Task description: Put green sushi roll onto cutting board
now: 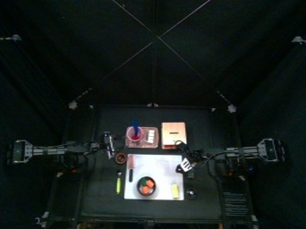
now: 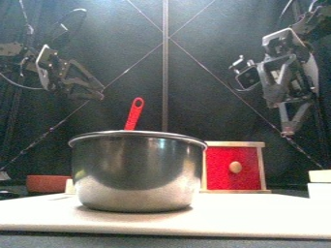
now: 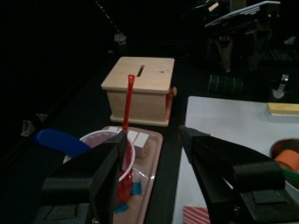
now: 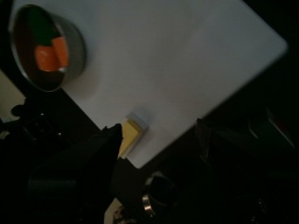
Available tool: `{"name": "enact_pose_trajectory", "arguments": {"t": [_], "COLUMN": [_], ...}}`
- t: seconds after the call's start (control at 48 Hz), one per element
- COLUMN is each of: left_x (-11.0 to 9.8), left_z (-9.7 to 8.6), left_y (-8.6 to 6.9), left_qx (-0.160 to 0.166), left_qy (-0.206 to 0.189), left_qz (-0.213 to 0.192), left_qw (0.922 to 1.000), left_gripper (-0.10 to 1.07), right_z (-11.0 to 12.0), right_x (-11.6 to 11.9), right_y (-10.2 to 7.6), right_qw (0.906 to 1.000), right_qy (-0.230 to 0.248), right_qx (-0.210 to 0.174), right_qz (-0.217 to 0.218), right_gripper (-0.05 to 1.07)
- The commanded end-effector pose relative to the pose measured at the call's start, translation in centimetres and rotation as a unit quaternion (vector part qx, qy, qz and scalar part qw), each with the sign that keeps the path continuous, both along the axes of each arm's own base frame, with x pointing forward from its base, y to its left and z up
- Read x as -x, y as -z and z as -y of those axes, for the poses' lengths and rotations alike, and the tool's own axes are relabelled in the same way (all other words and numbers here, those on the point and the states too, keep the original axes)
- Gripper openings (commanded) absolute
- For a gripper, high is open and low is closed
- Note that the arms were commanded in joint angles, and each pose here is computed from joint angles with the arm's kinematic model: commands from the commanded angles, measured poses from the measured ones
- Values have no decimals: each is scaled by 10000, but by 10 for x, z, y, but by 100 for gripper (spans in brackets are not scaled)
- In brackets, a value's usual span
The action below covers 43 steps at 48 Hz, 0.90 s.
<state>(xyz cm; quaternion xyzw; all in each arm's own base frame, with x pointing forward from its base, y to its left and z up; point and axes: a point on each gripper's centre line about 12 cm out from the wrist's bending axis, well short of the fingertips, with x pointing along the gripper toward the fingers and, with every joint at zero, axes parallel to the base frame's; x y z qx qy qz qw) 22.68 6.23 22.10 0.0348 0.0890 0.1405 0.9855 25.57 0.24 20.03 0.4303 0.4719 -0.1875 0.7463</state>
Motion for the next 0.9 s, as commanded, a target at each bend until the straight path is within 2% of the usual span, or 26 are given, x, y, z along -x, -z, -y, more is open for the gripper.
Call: {"name": "enact_pose_trajectory", "arguments": {"t": [0.0, 0.167, 0.333, 0.479, 0.604, 0.708, 0.875], "left_x": [0, 2, 0, 2, 4, 4, 5], "left_z": [-1, -3, -4, -5, -8, -8, -8], "left_y": [0, 5, 1, 3, 5, 6, 6], "left_qx": [-55, -67, -98, -186, -211, -211, -208], "left_qy": [2, -47, -38, -32, -87, -103, -102], "left_qz": [-7, -81, -42, -90, -138, -138, -146], "left_qw": [10000, 9999, 9999, 9998, 9996, 9996, 9996], "left_gripper": [87, 87, 87, 87, 87, 87, 87], "right_z": [1, -7, -18, -21, -18, -17, -19], "right_x": [13, 32, 46, 48, 42, 42, 39], "right_y": [-8, -8, 10, 22, 30, 40, 59], "right_qw": [9986, 9893, 9719, 9615, 9585, 9538, 9481], "right_qy": [366, 1101, 1813, 2255, 2445, 2550, 2623], "right_qx": [-86, -314, -426, -373, -221, -128, -205], "right_qz": [-360, -899, -1437, -1526, -1448, -1584, -1786], "right_gripper": [98, 98, 98, 98, 98, 98, 98]}}
